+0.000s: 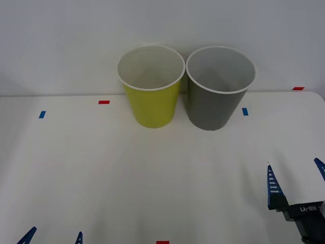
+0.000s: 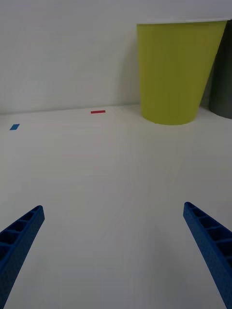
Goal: Put cans in the gray bin and PET bottles in the light green bin.
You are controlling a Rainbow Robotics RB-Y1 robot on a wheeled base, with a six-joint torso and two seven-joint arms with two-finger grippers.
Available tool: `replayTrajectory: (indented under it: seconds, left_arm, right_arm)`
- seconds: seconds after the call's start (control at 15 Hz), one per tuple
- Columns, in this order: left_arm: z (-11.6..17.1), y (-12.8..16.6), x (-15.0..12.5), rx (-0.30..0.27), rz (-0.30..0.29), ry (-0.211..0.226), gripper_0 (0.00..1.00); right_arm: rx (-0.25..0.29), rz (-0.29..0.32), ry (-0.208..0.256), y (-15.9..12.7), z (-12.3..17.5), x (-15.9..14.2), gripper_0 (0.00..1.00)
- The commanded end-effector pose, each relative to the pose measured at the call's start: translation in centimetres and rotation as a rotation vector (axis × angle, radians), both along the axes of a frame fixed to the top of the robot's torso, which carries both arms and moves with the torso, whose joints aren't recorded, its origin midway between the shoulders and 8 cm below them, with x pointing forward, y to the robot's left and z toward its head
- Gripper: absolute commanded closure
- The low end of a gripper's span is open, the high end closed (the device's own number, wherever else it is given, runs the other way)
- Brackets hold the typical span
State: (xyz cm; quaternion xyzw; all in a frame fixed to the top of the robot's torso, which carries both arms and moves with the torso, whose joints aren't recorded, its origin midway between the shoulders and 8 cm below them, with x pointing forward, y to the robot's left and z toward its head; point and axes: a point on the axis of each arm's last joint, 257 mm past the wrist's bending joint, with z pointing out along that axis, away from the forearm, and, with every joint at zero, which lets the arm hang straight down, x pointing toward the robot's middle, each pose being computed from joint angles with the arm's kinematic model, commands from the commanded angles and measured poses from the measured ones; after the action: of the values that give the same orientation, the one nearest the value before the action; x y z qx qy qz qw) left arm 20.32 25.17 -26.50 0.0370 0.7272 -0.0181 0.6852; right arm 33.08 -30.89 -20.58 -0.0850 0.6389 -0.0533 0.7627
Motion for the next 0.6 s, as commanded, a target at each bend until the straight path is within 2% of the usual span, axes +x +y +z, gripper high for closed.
replayTrajectory:
  seconds: [0.07, 0.27, 0.33, 0.53, 0.6]
  left_arm:
    - [0.0, 0.0, 0.0, 0.0, 0.0, 0.0, 0.0]
    - [0.0, 0.0, 0.0, 0.0, 0.0, 0.0, 0.0]
    - [0.0, 0.0, 0.0, 0.0, 0.0, 0.0, 0.0]
    - [0.0, 0.0, 0.0, 0.0, 0.0, 0.0, 0.0]
    - [0.0, 0.0, 0.0, 0.0, 0.0, 0.0, 0.0]
  right_arm:
    - [0.044, -0.023, 0.014, -0.3, -0.7, -0.7, 0.0]
    - [0.078, -0.028, 0.025, 0.1, -1.2, -1.4, 0.0]
    - [0.072, -0.033, 0.028, 0.3, -1.4, -1.7, 0.0]
    - [-0.001, -0.051, 0.02, 0.4, -1.7, -3.3, 0.0]
    - [0.004, -0.052, 0.018, 0.5, -1.7, -3.9, 0.0]
